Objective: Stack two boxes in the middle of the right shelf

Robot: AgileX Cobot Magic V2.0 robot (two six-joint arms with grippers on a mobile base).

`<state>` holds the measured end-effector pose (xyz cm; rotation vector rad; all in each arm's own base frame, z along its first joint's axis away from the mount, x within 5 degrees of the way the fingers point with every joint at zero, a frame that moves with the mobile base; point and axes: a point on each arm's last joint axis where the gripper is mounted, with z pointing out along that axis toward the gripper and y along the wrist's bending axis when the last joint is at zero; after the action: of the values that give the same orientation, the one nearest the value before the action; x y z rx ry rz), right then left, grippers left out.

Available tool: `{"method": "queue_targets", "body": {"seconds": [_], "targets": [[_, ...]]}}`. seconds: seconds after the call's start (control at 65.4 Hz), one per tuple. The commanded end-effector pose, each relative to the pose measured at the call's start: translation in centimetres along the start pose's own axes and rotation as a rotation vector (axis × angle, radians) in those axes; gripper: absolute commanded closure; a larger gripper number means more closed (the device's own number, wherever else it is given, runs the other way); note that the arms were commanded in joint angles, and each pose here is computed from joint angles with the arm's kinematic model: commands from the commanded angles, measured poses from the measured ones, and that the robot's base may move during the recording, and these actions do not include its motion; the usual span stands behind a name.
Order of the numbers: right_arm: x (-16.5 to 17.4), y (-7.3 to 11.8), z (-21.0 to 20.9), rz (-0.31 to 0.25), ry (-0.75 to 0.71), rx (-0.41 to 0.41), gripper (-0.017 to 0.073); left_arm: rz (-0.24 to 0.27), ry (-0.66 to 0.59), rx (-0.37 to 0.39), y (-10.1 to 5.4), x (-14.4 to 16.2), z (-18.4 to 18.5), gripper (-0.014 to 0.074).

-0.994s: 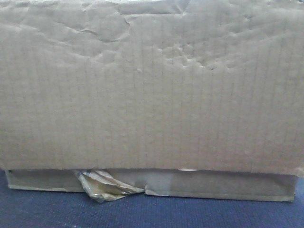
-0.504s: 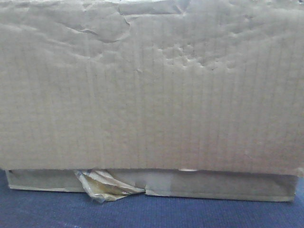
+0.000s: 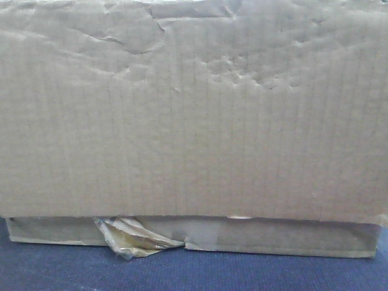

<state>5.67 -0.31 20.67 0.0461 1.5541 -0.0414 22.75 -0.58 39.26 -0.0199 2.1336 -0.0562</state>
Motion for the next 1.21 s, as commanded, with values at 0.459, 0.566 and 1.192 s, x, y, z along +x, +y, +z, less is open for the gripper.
{"method": "queue_targets", "body": {"seconds": [0.459, 0.566, 1.192], "targets": [[-0.2, 0.0, 0.0, 0.0, -0.019, 0.005, 0.0721, -0.026, 0.369, -0.006, 6.7, -2.1, 4.4, 0.0704], [-0.2, 0.0, 0.0, 0.0, -0.019, 0.005, 0.0721, 0.012, 0.363, -0.027, 7.8, -2.0, 4.2, 0.0704], [-0.2, 0.0, 0.0, 0.0, -0.019, 0.005, 0.0721, 0.027, 0.539, 0.0, 10.2, 0.9, 11.9, 0.0301]]}}
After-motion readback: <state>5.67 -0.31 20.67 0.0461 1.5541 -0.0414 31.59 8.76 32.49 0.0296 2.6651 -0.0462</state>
